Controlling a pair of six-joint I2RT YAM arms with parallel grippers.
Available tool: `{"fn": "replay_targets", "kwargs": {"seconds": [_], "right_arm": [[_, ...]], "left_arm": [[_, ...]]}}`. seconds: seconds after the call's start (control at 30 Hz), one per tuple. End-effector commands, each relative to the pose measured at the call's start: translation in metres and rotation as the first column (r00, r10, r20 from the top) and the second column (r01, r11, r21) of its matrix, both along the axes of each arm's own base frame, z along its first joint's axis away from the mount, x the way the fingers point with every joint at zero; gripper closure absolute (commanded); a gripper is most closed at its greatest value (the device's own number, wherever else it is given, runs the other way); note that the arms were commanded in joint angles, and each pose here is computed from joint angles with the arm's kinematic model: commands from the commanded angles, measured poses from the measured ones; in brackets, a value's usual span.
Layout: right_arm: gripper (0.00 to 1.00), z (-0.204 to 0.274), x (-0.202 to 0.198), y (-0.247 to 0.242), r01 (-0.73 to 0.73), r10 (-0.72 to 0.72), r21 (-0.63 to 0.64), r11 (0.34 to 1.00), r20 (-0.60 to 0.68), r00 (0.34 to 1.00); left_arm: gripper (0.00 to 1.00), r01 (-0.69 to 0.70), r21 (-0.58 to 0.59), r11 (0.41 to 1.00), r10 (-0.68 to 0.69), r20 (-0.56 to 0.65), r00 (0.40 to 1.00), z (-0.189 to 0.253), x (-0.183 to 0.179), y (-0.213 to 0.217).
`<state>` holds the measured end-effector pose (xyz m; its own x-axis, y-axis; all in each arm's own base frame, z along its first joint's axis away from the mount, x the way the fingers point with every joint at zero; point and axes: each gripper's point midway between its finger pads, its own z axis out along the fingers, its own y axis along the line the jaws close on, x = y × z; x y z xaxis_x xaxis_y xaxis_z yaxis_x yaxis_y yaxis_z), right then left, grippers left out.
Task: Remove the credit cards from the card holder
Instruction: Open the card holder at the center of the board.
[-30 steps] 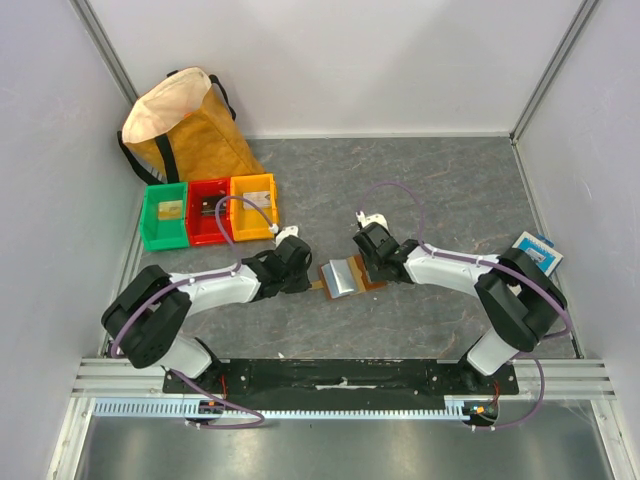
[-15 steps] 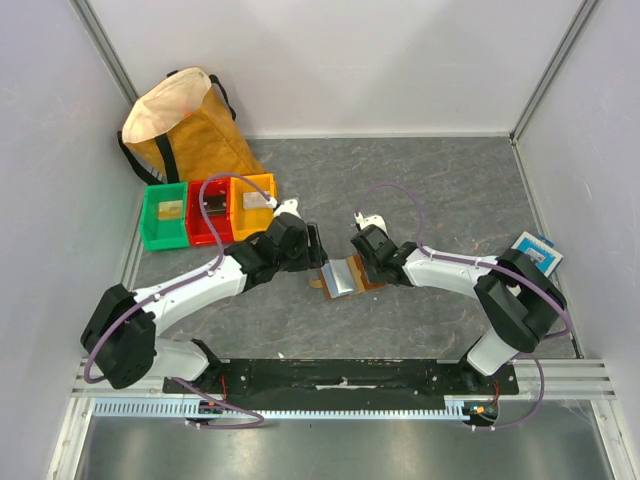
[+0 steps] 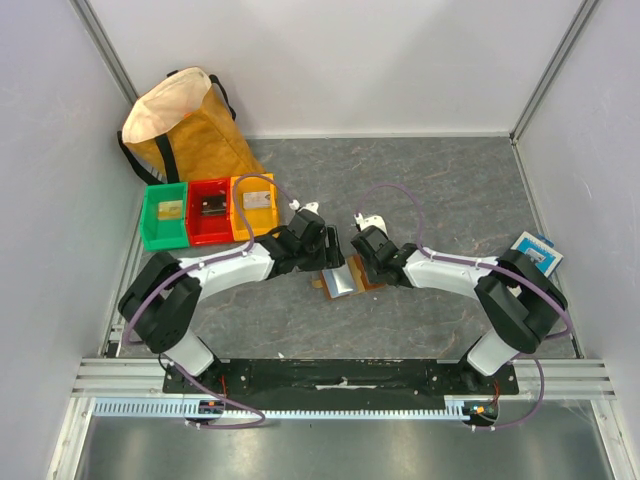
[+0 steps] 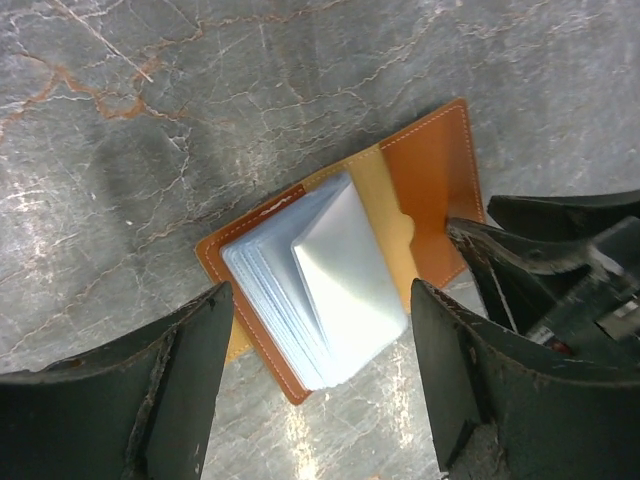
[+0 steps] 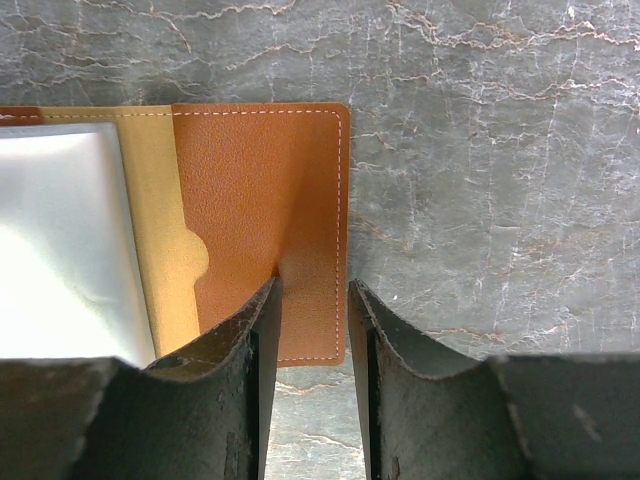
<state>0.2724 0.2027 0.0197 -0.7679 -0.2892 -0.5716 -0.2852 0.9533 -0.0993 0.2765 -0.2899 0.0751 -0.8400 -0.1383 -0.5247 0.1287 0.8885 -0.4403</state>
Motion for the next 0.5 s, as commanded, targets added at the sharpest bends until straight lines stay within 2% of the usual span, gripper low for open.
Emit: {"fn": "replay_targets", "kwargs": {"seconds": [0.0, 0.23, 0.37, 0.47], "right_arm": [[0.59, -0.017, -0.023, 0.005, -0.026, 0.028, 0.026, 0.999, -0.084, 0.996], [0.6, -0.017, -0.023, 0.005, -0.026, 0.028, 0.031, 0.999, -0.078, 0.997], [0.6, -0.017, -0.024, 0.005, -0.028, 0.031, 0.034, 0.999, -0.081, 0.996], [0.6, -0.015, -0.023, 0.006, -0.025, 0.028, 0.048, 0.999, -0.071, 0.997]], "left_arm": [[0.24, -0.011, -0.088, 0.996, 0.013, 0.015, 1.0, 0.009, 0.017, -0.023], [0.32, 0.024, -0.152, 0.988, -0.03, -0.034, 0.999, 0.0, 0.012, -0.041], [0.41, 0.034, -0.176, 0.984, -0.042, -0.04, 0.998, 0.001, 0.011, -0.045], [0.43, 0.05, -0.205, 0.978, -0.063, -0.061, 0.996, 0.003, 0.006, -0.051]]}}
